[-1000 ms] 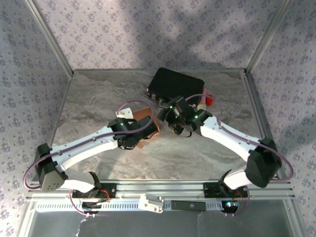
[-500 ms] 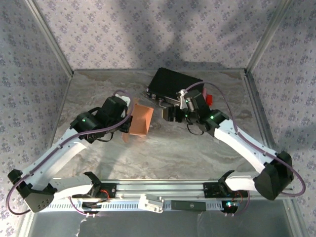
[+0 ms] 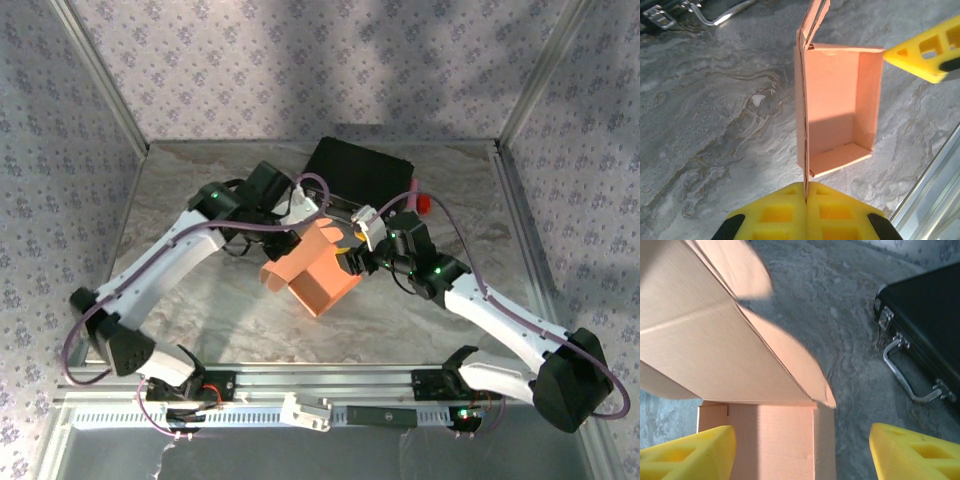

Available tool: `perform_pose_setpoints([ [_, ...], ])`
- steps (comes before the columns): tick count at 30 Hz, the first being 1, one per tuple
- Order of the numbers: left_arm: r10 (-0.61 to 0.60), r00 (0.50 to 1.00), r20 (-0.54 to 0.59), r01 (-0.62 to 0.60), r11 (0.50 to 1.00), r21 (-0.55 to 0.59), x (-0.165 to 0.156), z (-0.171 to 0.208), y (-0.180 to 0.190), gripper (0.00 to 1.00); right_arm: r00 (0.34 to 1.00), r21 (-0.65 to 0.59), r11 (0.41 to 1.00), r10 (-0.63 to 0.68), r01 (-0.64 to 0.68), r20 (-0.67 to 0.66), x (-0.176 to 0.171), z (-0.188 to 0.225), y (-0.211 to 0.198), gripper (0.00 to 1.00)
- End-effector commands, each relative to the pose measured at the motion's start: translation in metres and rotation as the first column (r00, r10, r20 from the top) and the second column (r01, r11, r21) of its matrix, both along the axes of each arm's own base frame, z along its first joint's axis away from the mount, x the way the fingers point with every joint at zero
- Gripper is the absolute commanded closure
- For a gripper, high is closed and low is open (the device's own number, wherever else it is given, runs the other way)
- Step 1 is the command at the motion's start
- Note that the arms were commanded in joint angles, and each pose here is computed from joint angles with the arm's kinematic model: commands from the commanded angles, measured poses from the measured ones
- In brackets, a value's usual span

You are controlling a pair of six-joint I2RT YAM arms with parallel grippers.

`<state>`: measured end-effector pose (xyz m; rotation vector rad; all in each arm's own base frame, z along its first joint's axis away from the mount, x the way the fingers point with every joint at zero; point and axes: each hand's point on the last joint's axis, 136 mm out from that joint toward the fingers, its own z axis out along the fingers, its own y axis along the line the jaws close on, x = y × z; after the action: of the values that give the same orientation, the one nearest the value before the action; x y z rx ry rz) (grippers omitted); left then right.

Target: Fold the paper box

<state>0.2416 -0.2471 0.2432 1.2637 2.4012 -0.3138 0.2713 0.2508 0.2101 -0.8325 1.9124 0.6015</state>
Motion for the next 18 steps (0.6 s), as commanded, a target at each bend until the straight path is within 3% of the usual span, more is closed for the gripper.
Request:
perform_pose_setpoints([
  [1,-0.090,0.995,-0.047,0.094,0.990,0.109,-0.006,-0.005,0.010,1.00,0.997,-0.045,0.999,0.034,-0.031,0.065,0.006,0.000,0.003,0.27],
  [8,-0.197,0.979,-0.052,0.203,0.957,0.209,0.001,-0.017,0.008,1.00,0.999,-0.030,0.999,0.037,-0.036,0.038,0.016,-0.010,0.003,0.26],
  [14,-0.270,0.961,-0.067,0.277,0.911,0.306,0.008,-0.025,0.015,1.00,0.988,-0.080,0.985,0.149,-0.151,-0.032,0.011,-0.014,0.019,0.28],
  [18,-0.329,0.943,-0.043,0.326,0.892,0.312,0.011,-0.019,0.012,1.00,0.973,-0.103,0.969,0.215,-0.223,-0.079,0.007,-0.020,0.029,0.30],
])
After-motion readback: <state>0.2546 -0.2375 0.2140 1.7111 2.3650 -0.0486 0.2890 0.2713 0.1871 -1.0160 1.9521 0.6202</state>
